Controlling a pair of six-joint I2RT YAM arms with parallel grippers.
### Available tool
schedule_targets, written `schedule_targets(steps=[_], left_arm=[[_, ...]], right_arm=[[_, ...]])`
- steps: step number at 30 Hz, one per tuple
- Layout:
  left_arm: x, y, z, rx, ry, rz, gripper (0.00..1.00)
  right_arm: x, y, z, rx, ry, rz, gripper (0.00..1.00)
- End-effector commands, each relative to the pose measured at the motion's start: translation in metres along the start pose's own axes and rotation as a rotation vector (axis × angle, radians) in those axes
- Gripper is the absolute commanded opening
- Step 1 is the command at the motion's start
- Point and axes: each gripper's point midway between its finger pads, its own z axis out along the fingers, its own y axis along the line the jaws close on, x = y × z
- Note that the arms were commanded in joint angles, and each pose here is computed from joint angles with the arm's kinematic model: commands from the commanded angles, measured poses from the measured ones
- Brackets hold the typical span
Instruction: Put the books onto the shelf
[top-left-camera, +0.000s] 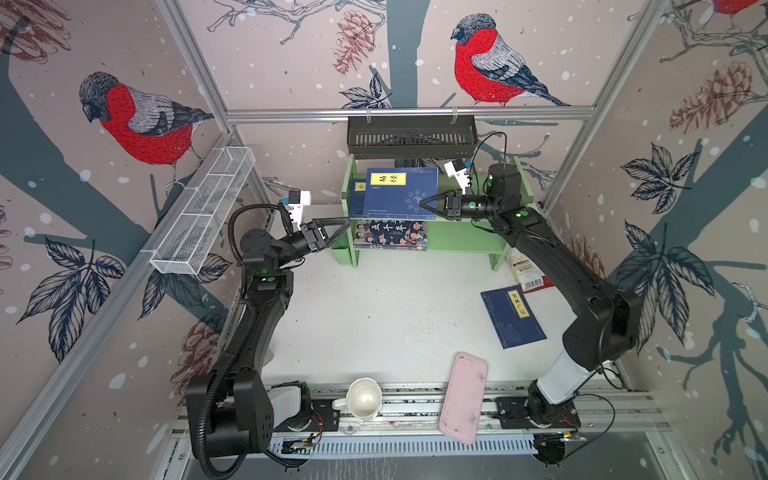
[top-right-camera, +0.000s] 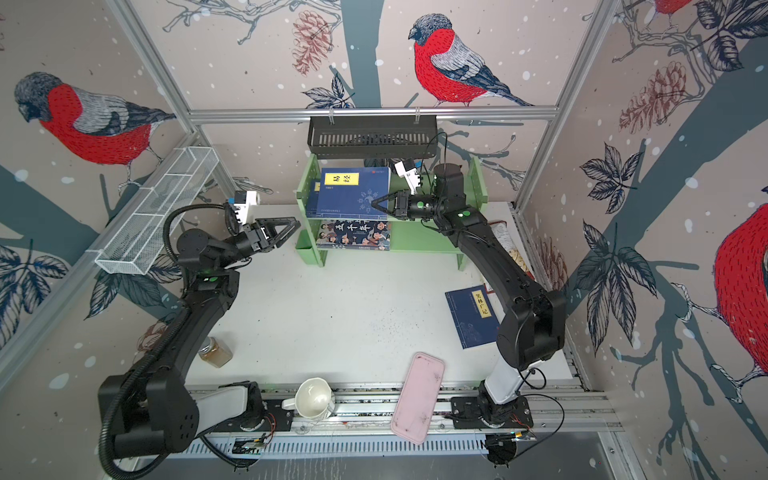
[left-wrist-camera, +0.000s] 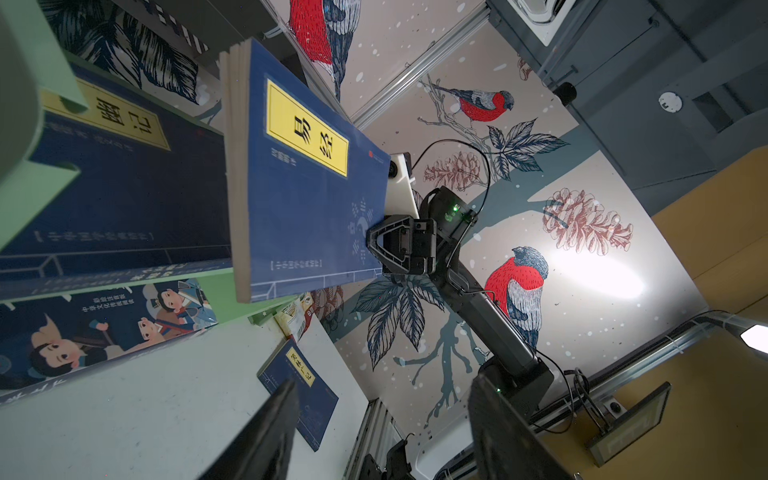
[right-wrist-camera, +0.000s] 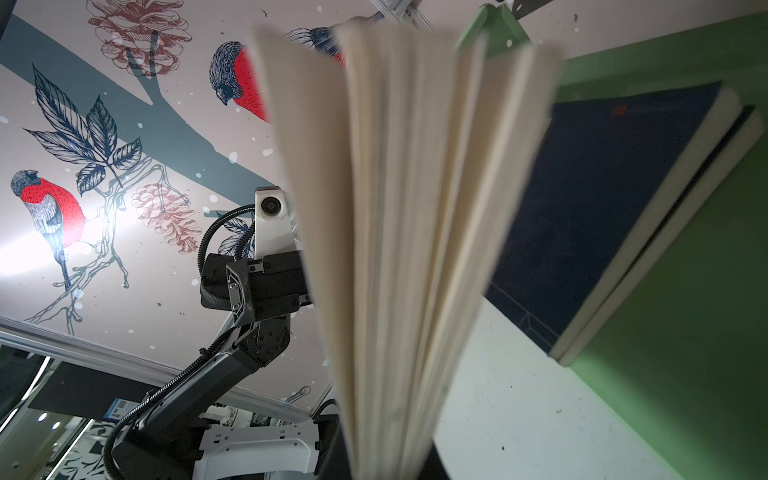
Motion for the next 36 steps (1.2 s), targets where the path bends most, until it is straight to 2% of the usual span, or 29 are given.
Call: schedule_targets(steps=[1, 6, 12, 19, 26, 36], left_arm=[[0.0, -0.007, 0.0, 0.013, 0.007, 0.041, 0.66], [0.004, 0.001, -0.002, 0.005, -0.013, 0.001, 0.65], [0.001, -0.003, -0.001, 0.016, -0.011, 0.005, 0.65], [0.0, -0.002, 0.0, 0.023, -0.012, -0.008, 0.65], [0.0, -0.001, -0.001, 0.024, -0.015, -0.011, 0.66], [0.002, -0.001, -0.001, 0.026, -0.018, -0.023, 0.66]], right_arm=[[-0.004, 0.0, 0.006, -0.032, 0.028, 0.009, 0.01], [-0.012, -0.023, 0.015, -0.033, 0.041, 0.07, 0.01], [-0.016, -0.044, 0.023, -0.043, 0.073, 0.111, 0.02], [-0.018, -0.052, 0.029, -0.066, 0.105, 0.138, 0.04], [-0.018, -0.058, 0.029, -0.049, 0.111, 0.155, 0.13], [-0.023, -0.07, 0.028, -0.017, 0.086, 0.183, 0.15]])
